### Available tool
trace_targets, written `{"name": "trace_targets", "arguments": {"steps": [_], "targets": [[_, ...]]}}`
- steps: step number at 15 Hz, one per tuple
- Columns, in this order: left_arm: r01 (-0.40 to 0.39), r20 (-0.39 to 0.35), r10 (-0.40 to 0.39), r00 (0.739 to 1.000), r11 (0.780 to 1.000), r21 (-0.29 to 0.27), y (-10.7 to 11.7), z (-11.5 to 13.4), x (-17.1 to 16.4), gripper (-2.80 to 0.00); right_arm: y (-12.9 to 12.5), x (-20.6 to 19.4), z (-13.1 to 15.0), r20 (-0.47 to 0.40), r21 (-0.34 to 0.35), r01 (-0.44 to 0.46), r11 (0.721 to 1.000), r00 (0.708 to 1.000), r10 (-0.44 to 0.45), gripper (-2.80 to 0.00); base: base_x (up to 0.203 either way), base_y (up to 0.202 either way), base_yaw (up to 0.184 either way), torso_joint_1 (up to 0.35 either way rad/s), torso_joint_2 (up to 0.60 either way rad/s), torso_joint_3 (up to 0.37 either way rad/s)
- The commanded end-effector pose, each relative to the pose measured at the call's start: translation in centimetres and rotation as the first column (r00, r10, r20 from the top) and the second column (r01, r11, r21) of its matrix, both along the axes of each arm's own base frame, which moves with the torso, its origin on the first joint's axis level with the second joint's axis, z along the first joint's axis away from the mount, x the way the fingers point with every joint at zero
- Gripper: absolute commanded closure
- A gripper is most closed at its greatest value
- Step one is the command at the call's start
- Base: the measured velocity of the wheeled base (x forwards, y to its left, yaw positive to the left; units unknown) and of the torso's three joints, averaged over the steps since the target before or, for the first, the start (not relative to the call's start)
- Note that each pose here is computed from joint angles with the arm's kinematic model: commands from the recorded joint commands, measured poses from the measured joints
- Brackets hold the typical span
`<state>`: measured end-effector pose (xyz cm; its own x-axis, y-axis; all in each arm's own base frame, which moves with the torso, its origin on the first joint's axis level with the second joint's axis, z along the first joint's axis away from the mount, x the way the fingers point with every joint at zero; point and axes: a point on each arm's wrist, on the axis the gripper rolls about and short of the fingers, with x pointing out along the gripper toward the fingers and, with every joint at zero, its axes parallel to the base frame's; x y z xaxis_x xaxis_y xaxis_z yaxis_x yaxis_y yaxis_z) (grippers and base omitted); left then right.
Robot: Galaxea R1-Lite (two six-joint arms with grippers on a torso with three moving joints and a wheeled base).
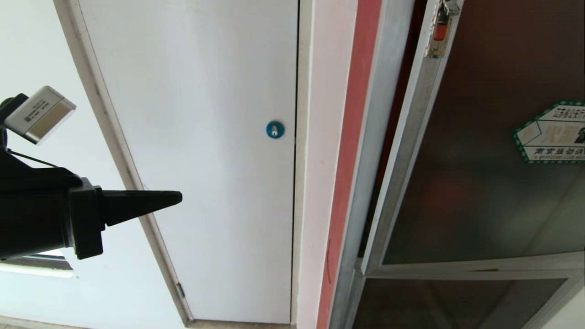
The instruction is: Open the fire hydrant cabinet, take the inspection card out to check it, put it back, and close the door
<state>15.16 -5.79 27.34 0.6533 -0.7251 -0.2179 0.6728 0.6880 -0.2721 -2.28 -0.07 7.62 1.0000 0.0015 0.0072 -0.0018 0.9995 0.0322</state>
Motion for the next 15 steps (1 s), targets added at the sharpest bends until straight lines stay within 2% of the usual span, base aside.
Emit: {"name": "trace_targets", "arguments": {"steps": [1,4,9,13,15], "targets": [[0.005,-0.017,-0.005,1.000,1.000,0.003,-0.4,0.0,1.0,0.00,0.0,0.0,-0.1,-0.004,0.000,0.000,1.000,1.000,0.000,0.00,0.000,0.000,0.000,0.000,0.00,0.000],[0.046,-0.024,-0.046,0.999,0.999,0.004,-1.3,0.1,1.5,0.00,0.0,0.0,0.0,-0.003,0.000,0.000,1.000,1.000,0.000,0.00,0.000,0.000,0.000,0.000,0.00,0.000],[0.154,-0.038,-0.153,0.987,0.988,0.007,-4.5,0.8,3.7,0.00,0.0,0.0,-0.1,-0.004,0.000,0.000,1.000,1.000,0.000,0.00,0.000,0.000,0.000,0.000,0.00,0.000],[0.268,-0.055,-0.267,0.962,0.963,0.007,-8.5,0.6,5.2,0.00,0.0,0.0,-0.1,-0.004,0.000,0.000,1.000,1.000,0.000,0.00,0.000,0.000,0.000,0.000,0.00,0.000],[0.313,-0.025,-0.313,0.949,0.950,-0.004,-10.4,0.6,5.8,0.00,0.0,0.0,-0.1,-0.004,0.000,0.000,1.000,1.000,0.000,0.00,0.000,0.000,0.000,0.000,0.00,0.000]]}}
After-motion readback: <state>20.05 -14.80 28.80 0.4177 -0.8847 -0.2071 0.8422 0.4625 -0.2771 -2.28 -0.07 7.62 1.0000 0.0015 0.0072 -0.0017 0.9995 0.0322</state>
